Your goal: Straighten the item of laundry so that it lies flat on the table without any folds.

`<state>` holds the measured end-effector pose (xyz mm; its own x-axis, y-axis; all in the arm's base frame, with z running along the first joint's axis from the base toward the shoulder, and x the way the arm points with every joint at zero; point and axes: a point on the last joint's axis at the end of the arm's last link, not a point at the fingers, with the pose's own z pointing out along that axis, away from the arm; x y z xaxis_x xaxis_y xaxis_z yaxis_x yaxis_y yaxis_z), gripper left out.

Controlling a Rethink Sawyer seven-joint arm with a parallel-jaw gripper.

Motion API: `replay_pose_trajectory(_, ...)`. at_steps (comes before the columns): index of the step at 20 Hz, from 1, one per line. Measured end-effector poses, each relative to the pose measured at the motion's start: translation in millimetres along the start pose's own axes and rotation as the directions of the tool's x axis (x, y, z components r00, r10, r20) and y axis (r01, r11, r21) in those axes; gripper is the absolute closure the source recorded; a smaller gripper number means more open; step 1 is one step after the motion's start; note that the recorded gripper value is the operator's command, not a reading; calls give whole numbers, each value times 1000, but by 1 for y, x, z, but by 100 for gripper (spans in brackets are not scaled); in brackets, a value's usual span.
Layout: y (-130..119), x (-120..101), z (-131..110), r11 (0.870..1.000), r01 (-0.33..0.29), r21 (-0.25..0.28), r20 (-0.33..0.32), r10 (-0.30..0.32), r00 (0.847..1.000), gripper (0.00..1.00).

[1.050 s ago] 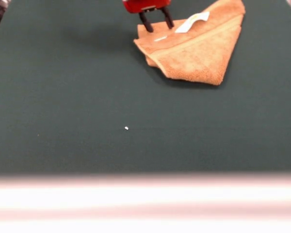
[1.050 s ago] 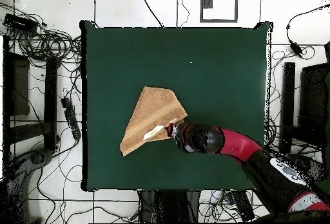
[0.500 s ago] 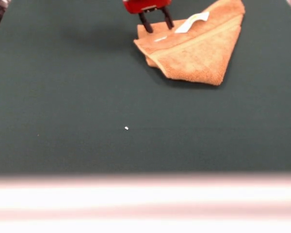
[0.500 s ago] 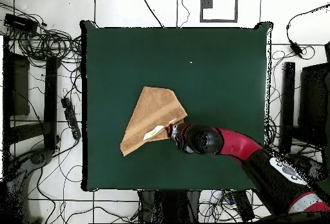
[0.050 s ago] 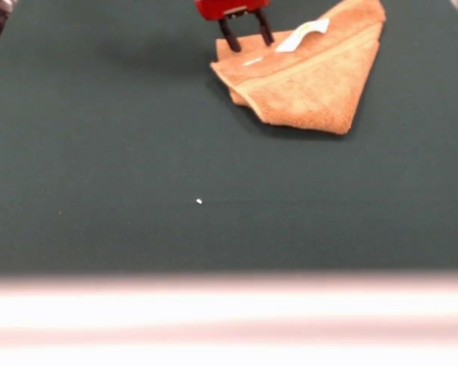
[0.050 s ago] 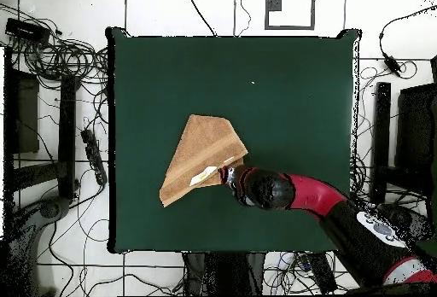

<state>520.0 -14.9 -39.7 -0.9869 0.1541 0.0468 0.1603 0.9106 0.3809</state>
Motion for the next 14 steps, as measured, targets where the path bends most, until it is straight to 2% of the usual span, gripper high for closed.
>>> replay_pose_trajectory(6,-1,1,-1,1000,-5,-6,8,5,1000,0)
replay_pose_trajectory(10,-7,-3,-8,998,-52,-36,18,53,998,0)
replay_pose_trajectory(14,-21,-11,-21,993,-99,-69,58,103,993,0)
